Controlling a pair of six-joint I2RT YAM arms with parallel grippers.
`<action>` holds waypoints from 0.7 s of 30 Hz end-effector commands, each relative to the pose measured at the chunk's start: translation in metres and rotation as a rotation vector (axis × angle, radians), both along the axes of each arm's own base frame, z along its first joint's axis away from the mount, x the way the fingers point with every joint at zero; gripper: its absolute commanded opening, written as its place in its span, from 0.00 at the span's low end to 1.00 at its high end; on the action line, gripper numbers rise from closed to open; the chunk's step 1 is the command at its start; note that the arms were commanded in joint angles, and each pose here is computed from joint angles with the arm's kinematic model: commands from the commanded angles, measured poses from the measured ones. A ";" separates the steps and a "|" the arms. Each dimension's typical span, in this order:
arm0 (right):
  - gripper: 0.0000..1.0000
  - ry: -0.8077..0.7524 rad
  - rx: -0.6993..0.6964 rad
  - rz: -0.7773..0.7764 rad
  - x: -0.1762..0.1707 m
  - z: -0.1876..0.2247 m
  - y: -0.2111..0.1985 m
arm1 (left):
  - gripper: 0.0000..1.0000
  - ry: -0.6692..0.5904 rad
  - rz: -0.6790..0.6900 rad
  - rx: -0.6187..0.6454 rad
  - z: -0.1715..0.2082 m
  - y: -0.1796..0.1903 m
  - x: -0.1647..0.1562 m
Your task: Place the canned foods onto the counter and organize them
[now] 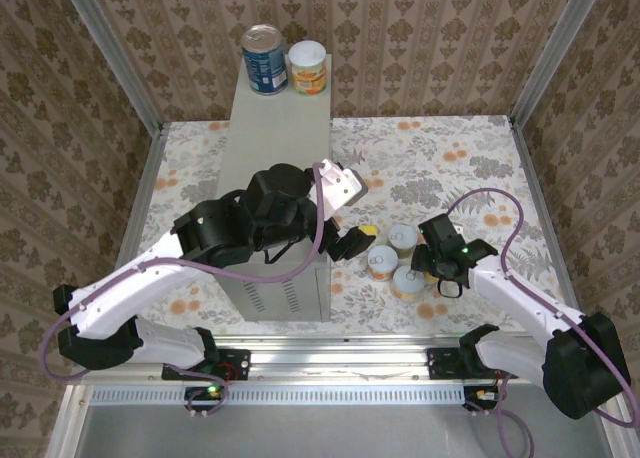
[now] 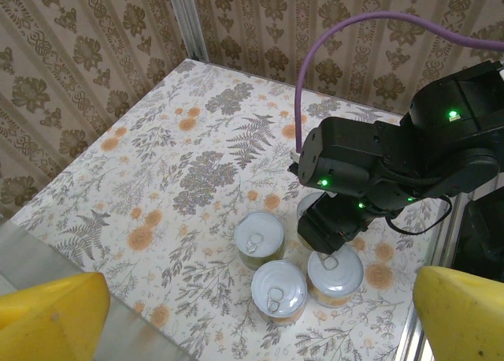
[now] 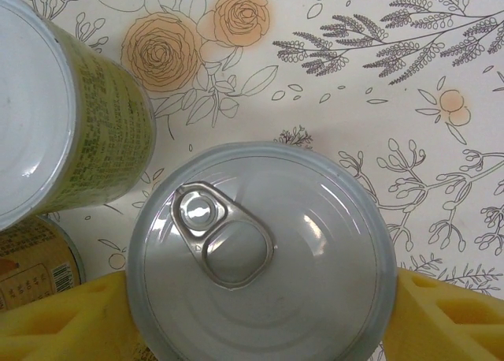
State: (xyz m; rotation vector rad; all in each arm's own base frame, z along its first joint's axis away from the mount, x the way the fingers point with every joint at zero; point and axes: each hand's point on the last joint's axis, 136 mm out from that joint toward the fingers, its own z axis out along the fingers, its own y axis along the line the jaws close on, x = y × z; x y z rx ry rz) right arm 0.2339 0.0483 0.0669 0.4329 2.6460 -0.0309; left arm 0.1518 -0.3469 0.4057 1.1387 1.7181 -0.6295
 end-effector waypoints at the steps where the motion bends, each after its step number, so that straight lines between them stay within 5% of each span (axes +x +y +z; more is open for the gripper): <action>1: 0.69 -0.018 -0.035 -0.017 0.001 0.008 -0.008 | 1.00 0.002 -0.008 -0.029 0.006 0.000 -0.004; 12: 0.50 -0.092 -0.030 0.095 0.007 0.056 -0.001 | 1.00 -0.005 -0.023 -0.032 0.009 0.000 -0.006; 21: 0.51 -0.154 0.123 0.388 0.002 0.121 0.043 | 1.00 -0.003 -0.098 -0.005 0.007 -0.002 -0.017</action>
